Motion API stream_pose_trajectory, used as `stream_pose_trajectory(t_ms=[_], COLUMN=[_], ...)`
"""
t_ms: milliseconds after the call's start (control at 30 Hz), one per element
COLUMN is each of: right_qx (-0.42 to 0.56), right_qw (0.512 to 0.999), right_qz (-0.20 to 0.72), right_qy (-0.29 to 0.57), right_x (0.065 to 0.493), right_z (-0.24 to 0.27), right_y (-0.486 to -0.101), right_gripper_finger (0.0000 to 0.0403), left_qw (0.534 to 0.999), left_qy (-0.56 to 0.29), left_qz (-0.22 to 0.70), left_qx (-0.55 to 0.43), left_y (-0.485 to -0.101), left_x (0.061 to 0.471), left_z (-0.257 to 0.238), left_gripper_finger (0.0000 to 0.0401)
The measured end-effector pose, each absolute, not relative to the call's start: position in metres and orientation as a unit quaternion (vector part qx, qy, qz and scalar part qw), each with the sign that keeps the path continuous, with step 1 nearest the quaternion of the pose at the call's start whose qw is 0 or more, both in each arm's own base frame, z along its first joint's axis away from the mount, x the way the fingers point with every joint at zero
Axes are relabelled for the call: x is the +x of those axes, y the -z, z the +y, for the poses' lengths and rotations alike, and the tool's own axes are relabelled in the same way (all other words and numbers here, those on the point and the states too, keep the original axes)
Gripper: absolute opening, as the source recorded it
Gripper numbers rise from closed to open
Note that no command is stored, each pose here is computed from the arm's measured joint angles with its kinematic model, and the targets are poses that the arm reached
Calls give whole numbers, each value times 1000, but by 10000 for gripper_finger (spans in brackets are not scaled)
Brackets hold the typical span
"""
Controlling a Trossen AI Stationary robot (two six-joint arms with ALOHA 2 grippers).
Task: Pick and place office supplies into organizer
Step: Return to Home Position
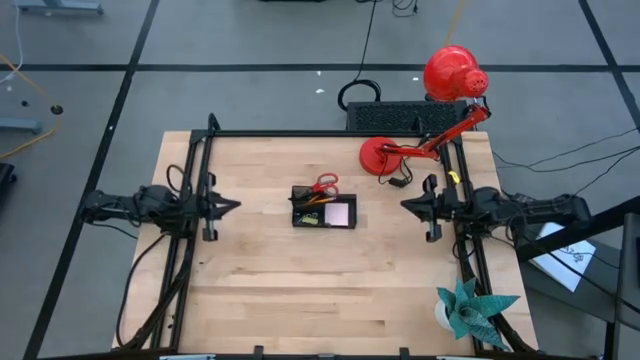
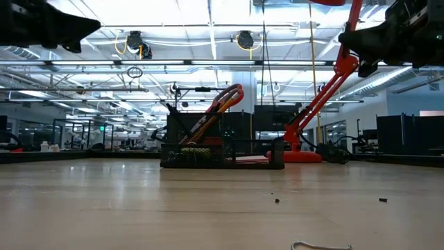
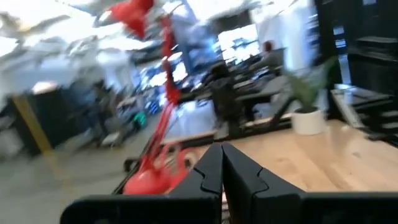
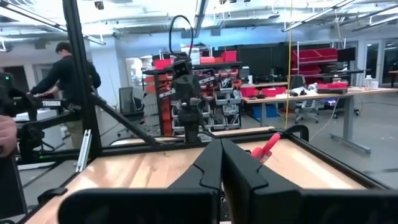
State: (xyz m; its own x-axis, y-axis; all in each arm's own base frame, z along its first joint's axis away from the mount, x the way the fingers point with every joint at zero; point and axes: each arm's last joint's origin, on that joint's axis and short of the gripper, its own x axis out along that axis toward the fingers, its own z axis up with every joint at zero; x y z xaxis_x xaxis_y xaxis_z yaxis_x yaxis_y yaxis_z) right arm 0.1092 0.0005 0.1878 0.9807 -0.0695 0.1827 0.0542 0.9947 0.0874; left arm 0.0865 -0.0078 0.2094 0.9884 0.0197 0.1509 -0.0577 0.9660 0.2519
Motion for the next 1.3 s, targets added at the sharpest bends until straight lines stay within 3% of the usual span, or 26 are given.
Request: stream_pose_trajectory(t_ms=[133,500,867,1000,1300], right_qx=[41,41,40,40,41], right_qw=[994,994,993,993,993], right_qz=[-98,-94,-109,-110,-110], right_qy=[33,46,29,30,31], right_x=[105,101,98,98,98], right_z=[0,-1,0,0,0], right_y=[-188,-187,-189,-189,-189], right_gripper_finger=[0,0,0,0,0], left_qw=[993,993,993,996,997], left_qy=[-75,-81,-69,-25,-39], left_qz=[-27,-11,-17,-15,-12], left_qx=[89,83,97,88,72], left_y=[-221,-204,-188,-180,-171], left_x=[79,85,91,94,97], left_z=[-3,-3,-4,-5,0], left_gripper_finger=[6,5,7,3,5])
